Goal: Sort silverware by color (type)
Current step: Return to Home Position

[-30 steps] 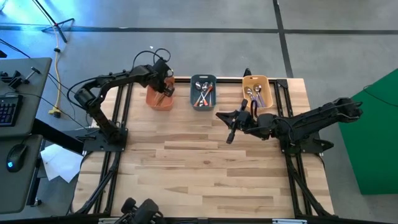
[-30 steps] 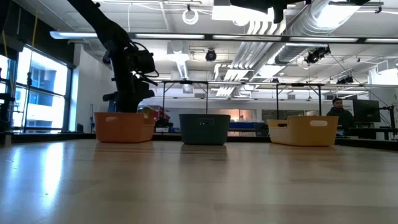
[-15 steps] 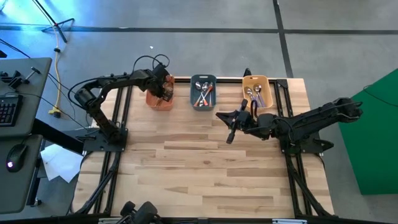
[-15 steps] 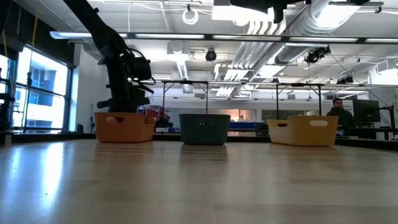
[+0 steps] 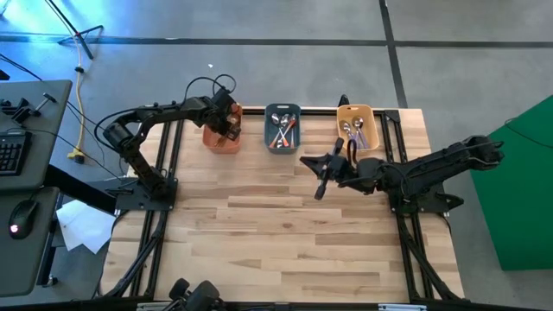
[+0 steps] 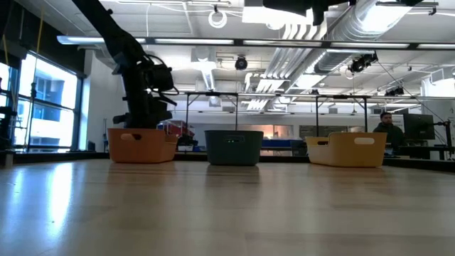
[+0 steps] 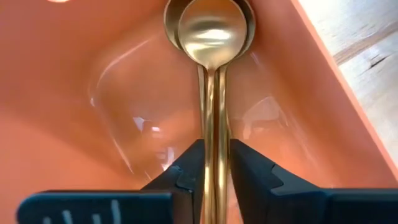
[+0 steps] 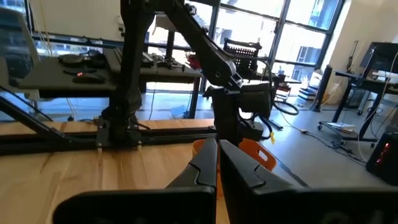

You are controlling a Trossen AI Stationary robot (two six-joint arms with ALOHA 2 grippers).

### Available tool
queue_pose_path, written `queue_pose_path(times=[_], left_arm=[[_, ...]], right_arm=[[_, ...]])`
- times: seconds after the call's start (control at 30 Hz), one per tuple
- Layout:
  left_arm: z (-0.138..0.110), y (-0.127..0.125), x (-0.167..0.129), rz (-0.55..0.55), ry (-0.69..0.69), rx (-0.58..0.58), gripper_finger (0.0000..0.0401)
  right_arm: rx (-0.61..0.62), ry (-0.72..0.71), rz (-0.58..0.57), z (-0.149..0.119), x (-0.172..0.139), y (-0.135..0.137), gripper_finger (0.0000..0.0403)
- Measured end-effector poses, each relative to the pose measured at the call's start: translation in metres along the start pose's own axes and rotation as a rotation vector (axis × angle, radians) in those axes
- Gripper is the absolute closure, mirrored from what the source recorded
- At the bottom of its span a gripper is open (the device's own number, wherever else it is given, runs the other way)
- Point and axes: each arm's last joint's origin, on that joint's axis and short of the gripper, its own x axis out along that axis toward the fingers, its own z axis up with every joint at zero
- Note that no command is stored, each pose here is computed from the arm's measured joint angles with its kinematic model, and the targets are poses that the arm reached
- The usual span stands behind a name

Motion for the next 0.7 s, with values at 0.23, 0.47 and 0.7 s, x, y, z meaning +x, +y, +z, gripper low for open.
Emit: queue_pose_path(times=[0.23, 0.47, 0.7], left_arm=[[0.000, -0.006, -0.010, 0.022, -0.032, 0.082, 0.0317], [-0.005, -0.031, -0.053, 0.107, -0.198, 0.193, 0.0350], [-0.016, -0.066, -0.096, 0.009, -0.413, 0.303, 0.0375]], right_arm=[[-0.073, 0.039, 0.033, -0.005, 0.000, 0.001, 0.0402], [-0.198, 0.174, 0.190, -0.020, 0.000, -0.004, 0.0403], [-0.237, 0.317, 0.239, -0.025, -0.009, -0.035, 0.0403]])
